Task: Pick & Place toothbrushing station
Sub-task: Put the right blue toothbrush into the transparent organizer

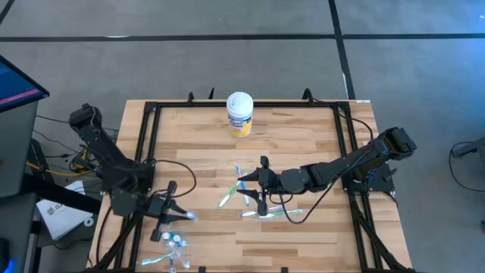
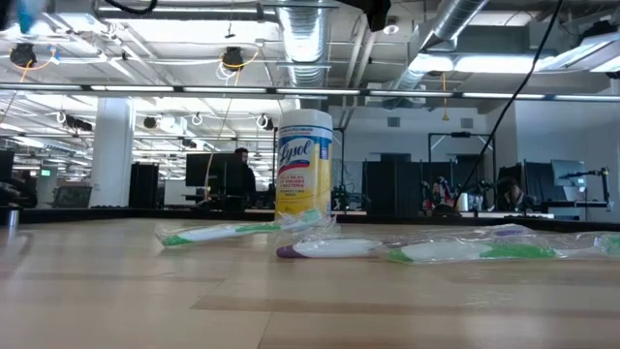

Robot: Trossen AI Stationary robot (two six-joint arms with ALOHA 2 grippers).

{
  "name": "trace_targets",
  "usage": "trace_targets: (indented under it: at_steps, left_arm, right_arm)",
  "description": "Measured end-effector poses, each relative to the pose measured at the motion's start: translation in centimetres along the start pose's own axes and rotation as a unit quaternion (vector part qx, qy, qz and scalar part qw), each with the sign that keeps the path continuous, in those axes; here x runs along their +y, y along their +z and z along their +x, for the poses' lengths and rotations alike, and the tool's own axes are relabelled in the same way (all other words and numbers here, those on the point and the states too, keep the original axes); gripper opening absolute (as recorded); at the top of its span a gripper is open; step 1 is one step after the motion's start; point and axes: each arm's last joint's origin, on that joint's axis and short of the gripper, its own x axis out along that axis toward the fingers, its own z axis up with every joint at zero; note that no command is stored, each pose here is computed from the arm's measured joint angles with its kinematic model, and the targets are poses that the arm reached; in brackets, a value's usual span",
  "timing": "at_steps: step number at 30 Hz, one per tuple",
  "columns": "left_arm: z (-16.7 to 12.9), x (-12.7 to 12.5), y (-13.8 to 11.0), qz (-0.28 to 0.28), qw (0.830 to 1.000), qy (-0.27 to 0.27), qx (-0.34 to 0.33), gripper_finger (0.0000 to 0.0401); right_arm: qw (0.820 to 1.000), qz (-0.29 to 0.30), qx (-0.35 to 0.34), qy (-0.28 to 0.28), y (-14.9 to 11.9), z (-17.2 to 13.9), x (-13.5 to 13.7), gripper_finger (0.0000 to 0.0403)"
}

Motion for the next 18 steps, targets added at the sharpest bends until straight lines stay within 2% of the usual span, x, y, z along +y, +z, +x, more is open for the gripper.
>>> trace_targets:
  at_steps: [8, 18]
  left_arm:
    - [-3.1, -2.3, -0.3, 0.014, 1.0, 0.015, -0.012, 0.001]
    - [-6.7, -4.0, -0.7, 0.022, 0.999, 0.033, -0.031, 0.001]
  right_arm:
    - [1.0, 0.006, 0.0, 0.0, 0.0, 0.0, 0.0, 0.0166]
    - [1.0, 0.005, 0.0, 0.0, 0.0, 0.0, 0.0, 0.0159]
